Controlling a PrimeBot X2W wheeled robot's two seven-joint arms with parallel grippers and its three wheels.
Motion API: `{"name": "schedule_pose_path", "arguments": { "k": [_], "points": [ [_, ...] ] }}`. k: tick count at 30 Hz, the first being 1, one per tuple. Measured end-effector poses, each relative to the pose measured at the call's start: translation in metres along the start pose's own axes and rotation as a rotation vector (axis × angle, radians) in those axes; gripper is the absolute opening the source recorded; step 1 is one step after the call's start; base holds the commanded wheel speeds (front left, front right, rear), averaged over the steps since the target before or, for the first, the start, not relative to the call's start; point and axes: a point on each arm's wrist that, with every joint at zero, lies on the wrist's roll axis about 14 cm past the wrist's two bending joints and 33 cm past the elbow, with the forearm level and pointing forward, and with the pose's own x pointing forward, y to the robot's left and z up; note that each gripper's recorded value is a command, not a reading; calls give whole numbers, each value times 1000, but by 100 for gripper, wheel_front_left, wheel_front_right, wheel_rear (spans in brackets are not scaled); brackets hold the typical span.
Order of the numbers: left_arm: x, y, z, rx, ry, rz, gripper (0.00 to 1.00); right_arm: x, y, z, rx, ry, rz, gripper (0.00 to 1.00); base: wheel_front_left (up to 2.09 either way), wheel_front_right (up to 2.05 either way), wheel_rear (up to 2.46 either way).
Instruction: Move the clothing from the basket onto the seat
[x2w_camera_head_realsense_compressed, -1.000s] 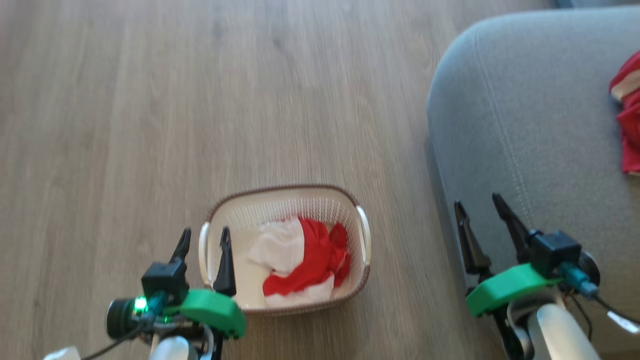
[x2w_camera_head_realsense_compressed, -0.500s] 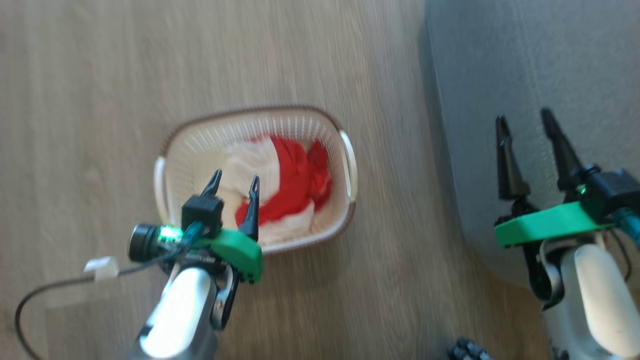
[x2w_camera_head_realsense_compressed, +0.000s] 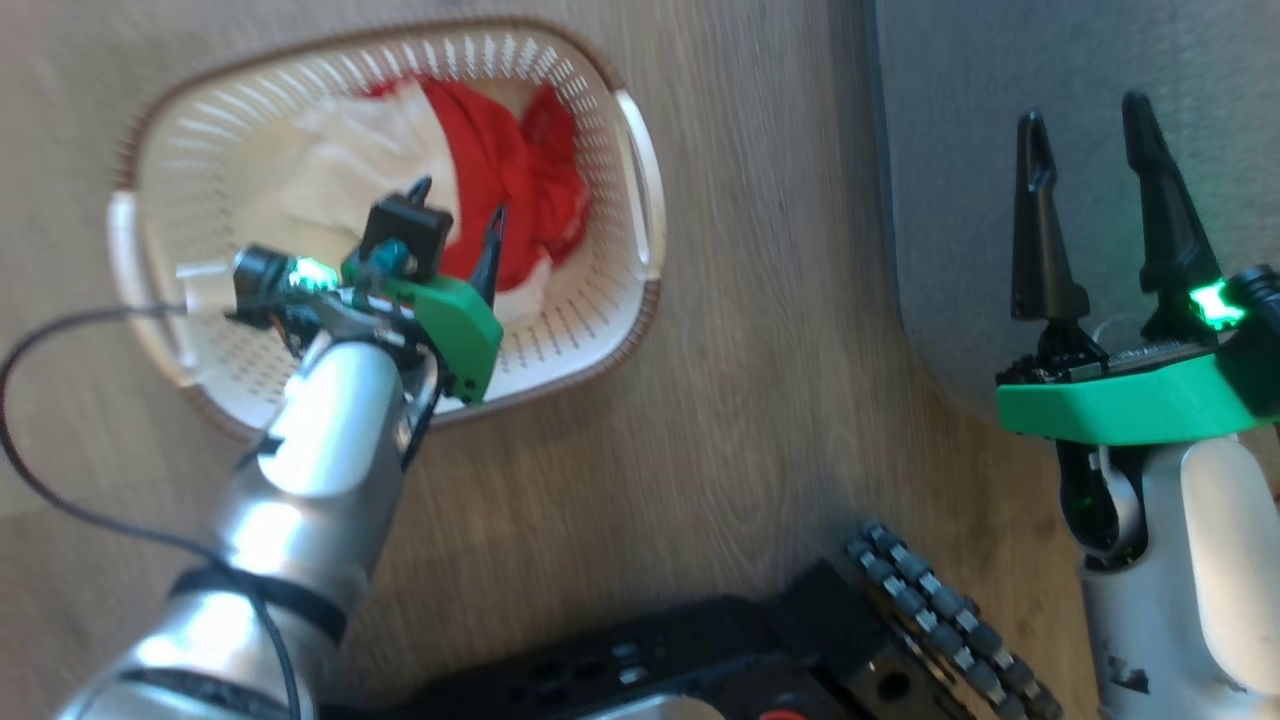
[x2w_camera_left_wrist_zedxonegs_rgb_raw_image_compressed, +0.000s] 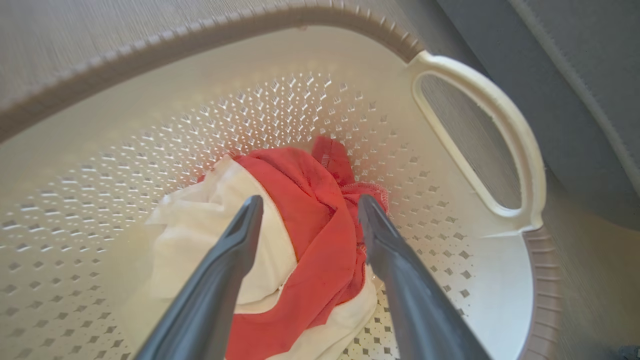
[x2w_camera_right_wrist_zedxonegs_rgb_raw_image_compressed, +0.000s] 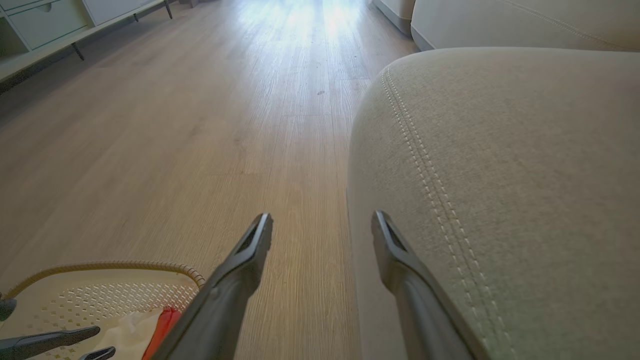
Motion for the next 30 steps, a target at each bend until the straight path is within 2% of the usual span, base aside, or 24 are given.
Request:
{"name": "schedule_pose_path", "arguments": {
  "k": [4, 9, 19, 27, 30],
  "points": [
    [25, -15, -34, -15, 94, -116, 100, 7, 2, -12, 3, 12, 6, 100, 0, 0, 0],
    [41, -24, -69, 6, 195, -168, 100, 4, -3, -26, -18, 47, -5, 100, 0, 0, 0],
    [63, -11, -74, 33, 243, -108, 100, -10, 4, -41, -15, 103, 3, 100, 0, 0, 0],
    [65, -18, -89, 73, 331, -142, 100, -16, 8, -44, -9, 118, 8, 100, 0, 0, 0],
    [66, -15, -94, 75, 367, -116, 100, -20, 7, -45, -6, 126, 3, 100, 0, 0, 0]
  ]
}}
